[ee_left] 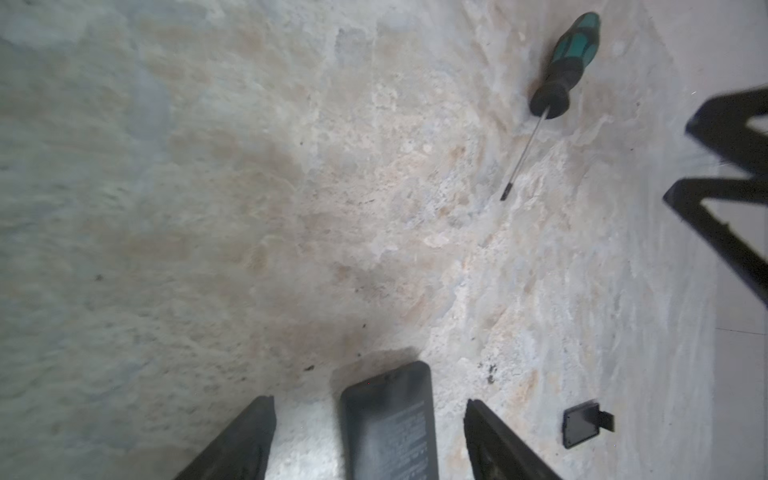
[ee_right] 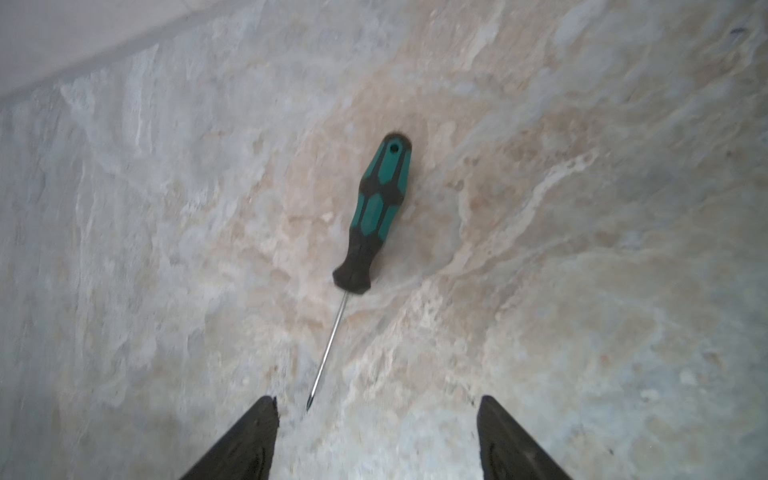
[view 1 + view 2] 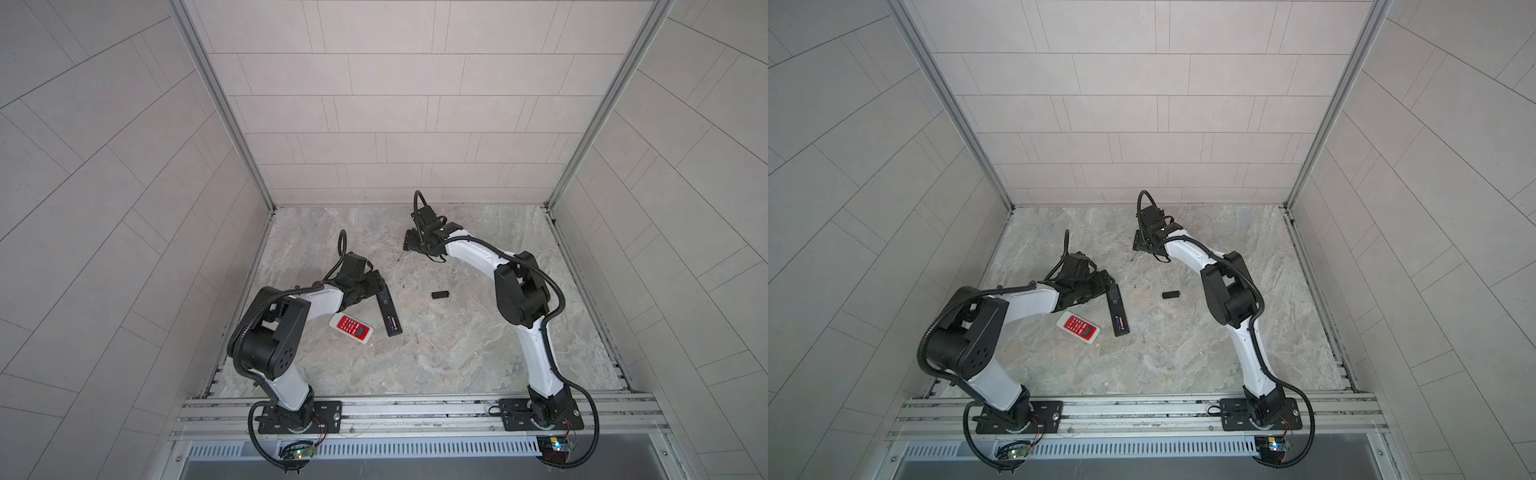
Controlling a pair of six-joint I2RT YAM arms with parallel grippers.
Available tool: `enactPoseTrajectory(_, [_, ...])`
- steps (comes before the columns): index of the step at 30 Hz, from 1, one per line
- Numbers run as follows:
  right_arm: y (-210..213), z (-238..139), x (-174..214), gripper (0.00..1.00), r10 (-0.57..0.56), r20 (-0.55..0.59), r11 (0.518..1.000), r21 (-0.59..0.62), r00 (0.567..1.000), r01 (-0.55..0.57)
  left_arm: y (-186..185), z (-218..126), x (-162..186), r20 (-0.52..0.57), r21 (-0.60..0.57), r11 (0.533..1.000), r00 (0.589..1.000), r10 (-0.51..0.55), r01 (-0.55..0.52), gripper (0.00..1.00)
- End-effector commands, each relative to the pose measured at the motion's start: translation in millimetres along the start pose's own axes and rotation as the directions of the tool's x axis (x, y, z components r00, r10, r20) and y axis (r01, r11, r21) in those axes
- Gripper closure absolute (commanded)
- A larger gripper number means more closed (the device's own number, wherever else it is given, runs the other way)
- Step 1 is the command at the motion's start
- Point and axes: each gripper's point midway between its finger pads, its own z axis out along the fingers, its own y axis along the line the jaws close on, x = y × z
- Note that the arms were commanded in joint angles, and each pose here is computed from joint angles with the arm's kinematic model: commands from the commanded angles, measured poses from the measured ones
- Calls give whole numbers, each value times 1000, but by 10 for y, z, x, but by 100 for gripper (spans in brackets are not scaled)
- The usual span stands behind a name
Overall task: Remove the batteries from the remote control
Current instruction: 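Lower the black remote onto the table with the right gripper and release it, then grasp the green-handled screwdriver by its handle with the right gripper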
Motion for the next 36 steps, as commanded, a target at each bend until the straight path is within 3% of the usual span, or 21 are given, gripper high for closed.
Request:
enactPoseTrajectory(1, [-178,140,-115,24,48,35,990,128,998,-52,104,-156,-73,1,-94,992,996,85,-85,20])
enactPoseTrajectory(9, [-126,441,-301,29,10,77,981,193,997,-25,-56,-415,-398,52,-137,965,971,234,-225,20])
enactPoseTrajectory(19, [-87,690,-204,37,-116,96,962,257,989,87,-83,-466,-521,51,-175,943,954,297,-284,20])
enactPoseTrajectory(24, [-138,747,-152,47,-127,69,956,273,990,104,-100,-486,-562,49,-183,932,944,325,-311,21])
enactPoseTrajectory(32, [-244,764,-139,71,-93,37,959,272,995,80,-108,-521,-585,55,-188,927,939,340,-324,21])
enactPoseTrajectory(36, [-234,707,-185,76,-50,36,967,250,998,39,-146,-524,-591,60,-172,930,939,339,-325,21])
